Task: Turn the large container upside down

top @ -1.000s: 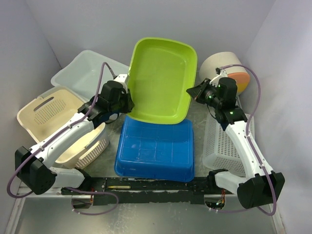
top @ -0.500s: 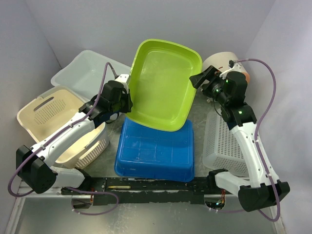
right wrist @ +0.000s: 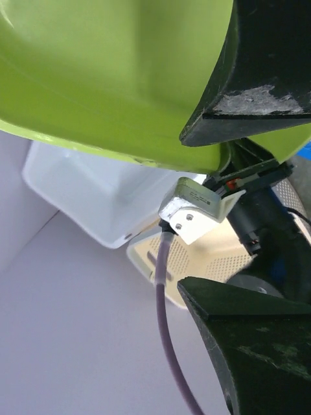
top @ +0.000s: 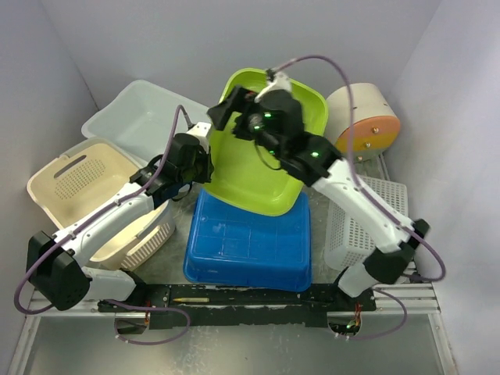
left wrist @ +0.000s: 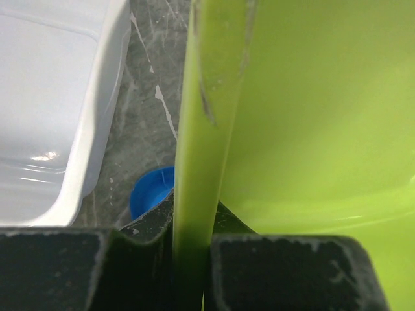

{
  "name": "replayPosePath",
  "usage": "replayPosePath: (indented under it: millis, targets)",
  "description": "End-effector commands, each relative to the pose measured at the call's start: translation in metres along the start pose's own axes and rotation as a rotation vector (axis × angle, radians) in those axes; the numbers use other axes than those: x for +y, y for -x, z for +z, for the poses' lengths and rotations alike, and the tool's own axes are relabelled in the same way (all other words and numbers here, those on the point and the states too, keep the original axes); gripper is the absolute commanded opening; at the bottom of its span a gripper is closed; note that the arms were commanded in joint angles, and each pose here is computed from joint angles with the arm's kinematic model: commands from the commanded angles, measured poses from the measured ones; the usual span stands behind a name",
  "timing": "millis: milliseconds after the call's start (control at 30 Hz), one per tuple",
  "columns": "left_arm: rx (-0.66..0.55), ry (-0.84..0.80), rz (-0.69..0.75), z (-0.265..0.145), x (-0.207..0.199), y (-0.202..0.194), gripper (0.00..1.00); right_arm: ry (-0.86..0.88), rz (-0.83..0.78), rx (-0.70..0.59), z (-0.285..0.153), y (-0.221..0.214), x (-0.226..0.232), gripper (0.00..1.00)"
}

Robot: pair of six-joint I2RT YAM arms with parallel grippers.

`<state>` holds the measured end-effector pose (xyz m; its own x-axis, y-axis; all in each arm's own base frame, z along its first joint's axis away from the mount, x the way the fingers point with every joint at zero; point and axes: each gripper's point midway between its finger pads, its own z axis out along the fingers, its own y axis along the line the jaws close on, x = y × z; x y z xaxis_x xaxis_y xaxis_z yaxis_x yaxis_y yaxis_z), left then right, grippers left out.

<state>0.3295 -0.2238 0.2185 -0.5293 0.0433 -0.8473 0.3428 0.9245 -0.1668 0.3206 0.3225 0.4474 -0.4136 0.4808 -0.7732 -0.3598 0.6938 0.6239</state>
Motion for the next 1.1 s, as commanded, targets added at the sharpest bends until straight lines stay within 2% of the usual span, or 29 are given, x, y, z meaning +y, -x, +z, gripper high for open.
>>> replayPosePath:
  millis: [0, 200, 433, 667, 800, 900, 1000, 1067]
  targets:
    - [-0.170, -0.036, -0.031, -0.009, -0.012, 0.046, 0.07, -0.157, -0.011, -0.003, 0.026, -0.021, -0.011, 0.79]
    - [-0.202, -0.010, -0.017, -0.015, -0.010, 0.049, 0.07, -0.307, 0.003, -0.067, 0.046, -0.025, -0.029, 0.68]
    - [-0.207, -0.018, 0.021, -0.016, -0.018, 0.044, 0.07, -0.391, 0.015, -0.141, 0.066, -0.020, -0.038, 0.61]
    - [-0.222, -0.036, 0.053, -0.023, -0.033, 0.044, 0.07, -0.417, 0.033, -0.114, 0.097, -0.029, -0.049, 0.49]
    - [-0.233, -0.030, 0.056, -0.028, -0.032, 0.046, 0.07, -0.353, 0.049, -0.081, 0.097, -0.040, -0.051, 0.27]
    - [-0.243, -0.020, 0.057, -0.032, -0.030, 0.048, 0.07, -0.318, 0.049, -0.103, 0.088, -0.032, -0.048, 0.00]
    - [-0.250, -0.028, 0.055, -0.034, -0.031, 0.050, 0.07, -0.324, 0.025, -0.103, 0.086, -0.025, -0.053, 0.00]
    - [-0.251, -0.070, 0.054, -0.038, -0.038, 0.052, 0.09, -0.231, 0.014, -0.078, 0.093, -0.023, -0.050, 0.00]
